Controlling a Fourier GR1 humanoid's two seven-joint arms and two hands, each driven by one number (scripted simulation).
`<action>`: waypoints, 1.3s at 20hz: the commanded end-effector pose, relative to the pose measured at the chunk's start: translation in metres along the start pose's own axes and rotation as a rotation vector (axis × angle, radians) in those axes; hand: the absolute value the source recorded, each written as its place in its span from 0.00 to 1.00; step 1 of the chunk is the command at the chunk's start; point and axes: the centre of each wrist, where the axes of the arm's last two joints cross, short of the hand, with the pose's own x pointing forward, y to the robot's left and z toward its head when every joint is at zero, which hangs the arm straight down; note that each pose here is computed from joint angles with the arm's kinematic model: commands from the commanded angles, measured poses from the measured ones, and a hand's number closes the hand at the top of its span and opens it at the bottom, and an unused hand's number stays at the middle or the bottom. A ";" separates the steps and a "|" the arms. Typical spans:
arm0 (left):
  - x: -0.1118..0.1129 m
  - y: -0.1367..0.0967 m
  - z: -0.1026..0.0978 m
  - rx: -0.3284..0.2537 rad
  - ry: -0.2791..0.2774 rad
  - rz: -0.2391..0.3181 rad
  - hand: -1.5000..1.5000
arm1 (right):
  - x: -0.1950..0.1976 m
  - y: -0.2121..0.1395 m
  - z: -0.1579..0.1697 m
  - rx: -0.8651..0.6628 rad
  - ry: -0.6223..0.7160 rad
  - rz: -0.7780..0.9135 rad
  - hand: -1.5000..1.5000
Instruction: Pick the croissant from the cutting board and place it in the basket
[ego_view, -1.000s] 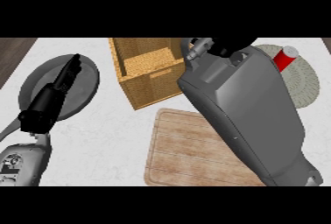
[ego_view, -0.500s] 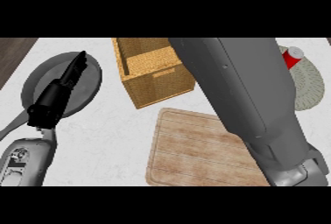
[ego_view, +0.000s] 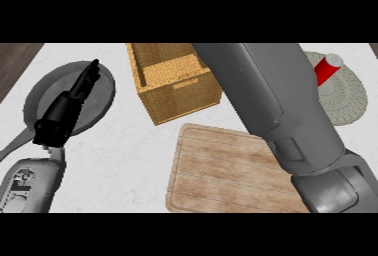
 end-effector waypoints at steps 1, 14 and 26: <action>0.006 0.006 -0.007 0.018 -0.011 0.011 0.50 | 0.014 0.008 0.006 0.033 0.236 0.139 1.00; 0.009 0.004 -0.005 0.012 -0.008 0.001 0.50 | 0.034 -0.002 0.014 0.098 0.172 -0.126 0.00; -0.014 0.013 0.020 0.076 0.054 -0.004 0.50 | 0.021 -0.041 0.001 -0.261 0.199 -0.600 0.00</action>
